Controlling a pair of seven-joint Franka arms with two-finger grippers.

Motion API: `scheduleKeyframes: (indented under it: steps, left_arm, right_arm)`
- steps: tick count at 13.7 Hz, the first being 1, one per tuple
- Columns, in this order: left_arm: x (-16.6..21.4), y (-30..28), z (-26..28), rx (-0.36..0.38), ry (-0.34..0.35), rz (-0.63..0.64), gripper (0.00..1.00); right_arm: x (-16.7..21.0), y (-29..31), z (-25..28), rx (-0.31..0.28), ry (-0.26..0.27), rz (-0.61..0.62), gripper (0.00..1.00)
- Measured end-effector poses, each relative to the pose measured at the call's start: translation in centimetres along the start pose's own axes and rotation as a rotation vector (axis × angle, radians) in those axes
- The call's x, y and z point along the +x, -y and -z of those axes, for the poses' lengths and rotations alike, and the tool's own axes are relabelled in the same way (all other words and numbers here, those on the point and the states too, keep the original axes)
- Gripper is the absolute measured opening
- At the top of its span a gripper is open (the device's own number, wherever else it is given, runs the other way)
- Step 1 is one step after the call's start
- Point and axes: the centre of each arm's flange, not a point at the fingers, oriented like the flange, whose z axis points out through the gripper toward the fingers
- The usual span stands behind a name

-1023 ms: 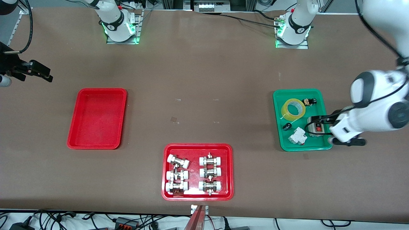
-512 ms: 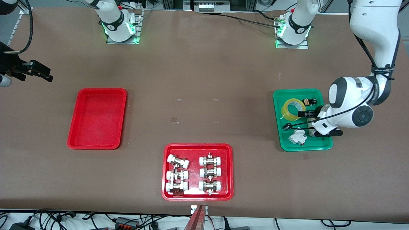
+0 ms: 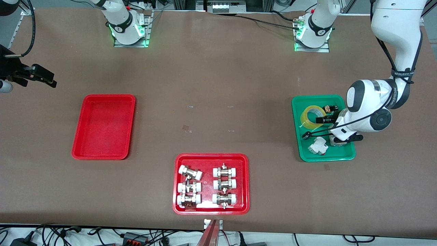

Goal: Left arm passes tape to right arm into tray
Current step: 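Reach the left gripper down to the yellow tape roll on the green tray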

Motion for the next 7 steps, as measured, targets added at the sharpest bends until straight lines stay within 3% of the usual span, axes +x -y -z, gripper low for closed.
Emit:
scheduleKeyframes:
  steps: [4,6,7]
  left_arm:
    - [-0.38,0.06,-0.55,0.002,0.01,0.024,0.96]
    - [-0.41,0.07,-0.72,0.001,0.007,0.029,0.86]
    - [-0.44,0.08,-0.81,0.001,0.007,0.032,0.86]
  right_arm:
    - [0.0,0.0,0.0,0.0,0.0,0.0,1.0]
    - [0.0,0.01,0.0,0.0,0.0,0.0,1.0]
    - [0.0,0.01,0.0,0.0,0.0,0.0,1.0]
